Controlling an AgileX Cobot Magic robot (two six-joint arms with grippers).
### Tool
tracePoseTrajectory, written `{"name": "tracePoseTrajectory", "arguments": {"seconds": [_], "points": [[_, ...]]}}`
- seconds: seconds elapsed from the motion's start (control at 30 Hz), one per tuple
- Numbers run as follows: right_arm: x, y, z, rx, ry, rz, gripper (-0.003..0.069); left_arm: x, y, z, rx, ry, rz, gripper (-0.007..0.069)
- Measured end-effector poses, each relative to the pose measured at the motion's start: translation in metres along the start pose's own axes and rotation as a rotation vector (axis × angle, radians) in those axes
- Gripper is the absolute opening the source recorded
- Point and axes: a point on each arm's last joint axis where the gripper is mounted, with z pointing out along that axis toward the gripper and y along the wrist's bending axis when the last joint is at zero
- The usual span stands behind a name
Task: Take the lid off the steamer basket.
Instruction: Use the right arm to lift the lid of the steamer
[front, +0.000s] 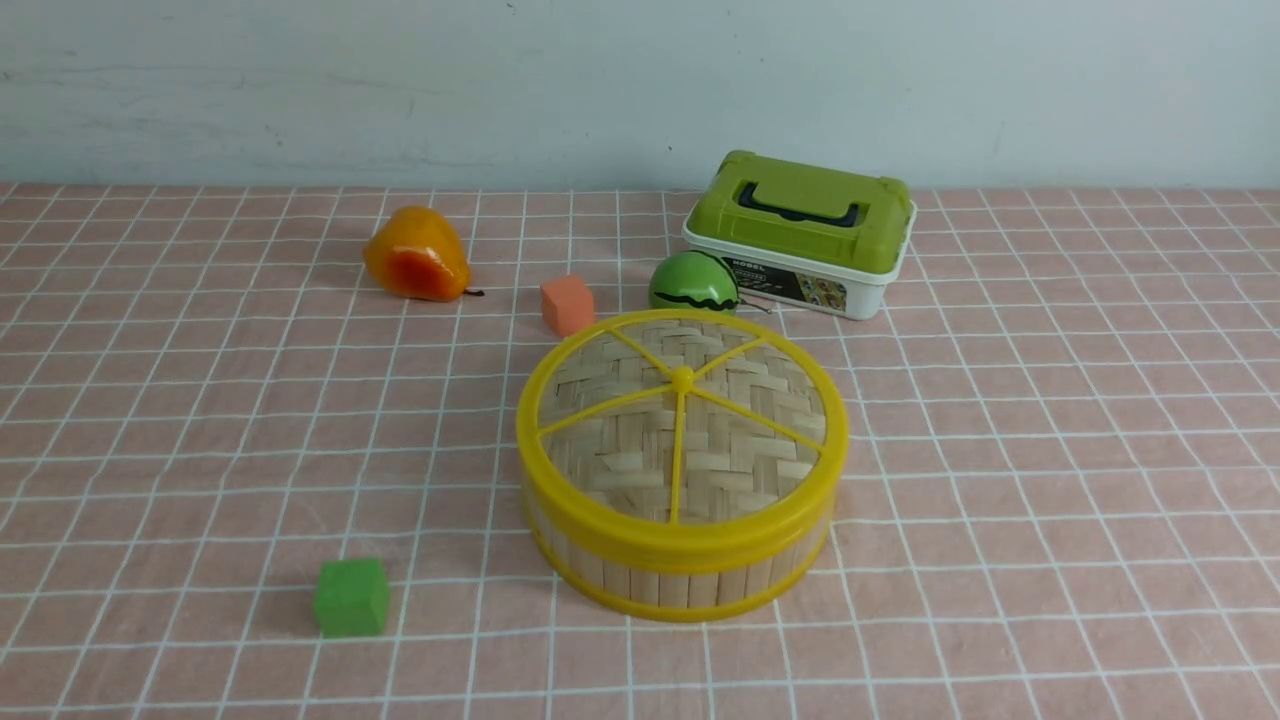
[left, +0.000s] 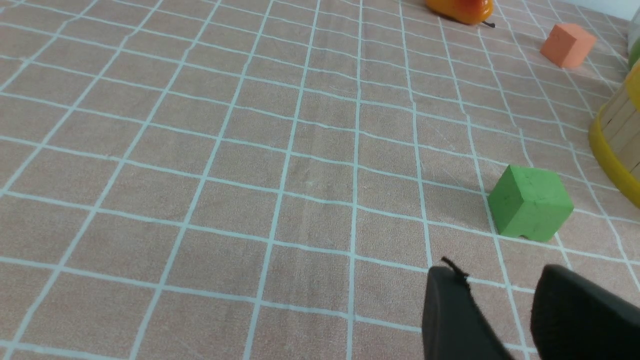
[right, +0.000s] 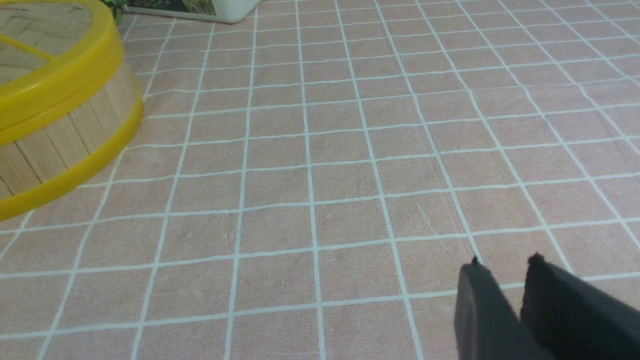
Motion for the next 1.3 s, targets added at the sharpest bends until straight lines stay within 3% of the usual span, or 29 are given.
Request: {"name": "tracePoseTrajectory", "arguments": {"seconds": [0.43, 0.5, 0.6, 0.63, 0.67, 0.7, 0.77, 1.07, 1.2, 1.3], "points": [[0.000, 0.001, 0.000, -0.016, 0.001, 0.043, 0.0128, 0.000, 0.000, 0.000, 0.000, 0.000, 0.000, 0.0239], [0.000, 0.005, 0.000, -0.055, 0.004, 0.173, 0.0129, 0.000, 0.000, 0.000, 0.000, 0.000, 0.000, 0.0239], [0.000, 0.014, -0.001, -0.158, 0.035, 0.575, 0.0132, 0.000, 0.000, 0.000, 0.000, 0.000, 0.000, 0.0239], [0.000, 0.018, -0.001, -0.200, 0.056, 0.768, 0.0134, 0.000, 0.000, 0.000, 0.000, 0.000, 0.000, 0.0239], [-0.001, 0.019, -0.001, -0.214, 0.061, 0.813, 0.0134, 0.000, 0.000, 0.000, 0.000, 0.000, 0.000, 0.0239], [-0.003, 0.023, -0.002, -0.263, 0.084, 1.011, 0.0137, 0.000, 0.000, 0.000, 0.000, 0.000, 0.000, 0.0239], [-0.004, 0.025, -0.003, -0.286, 0.089, 1.098, 0.0137, 0.000, 0.000, 0.000, 0.000, 0.000, 0.000, 0.0239], [-0.006, 0.024, -0.003, -0.293, 0.066, 1.091, 0.0148, 0.000, 0.000, 0.000, 0.000, 0.000, 0.000, 0.0239], [-0.012, 0.027, -0.007, -0.316, 0.058, 0.895, 0.0138, 0.000, 0.000, 0.000, 0.000, 0.000, 0.000, 0.0239], [-0.039, 0.036, -0.020, -0.363, 0.070, 0.662, 0.0076, 0.000, 0.000, 0.000, 0.000, 0.000, 0.000, 0.0239]]}}
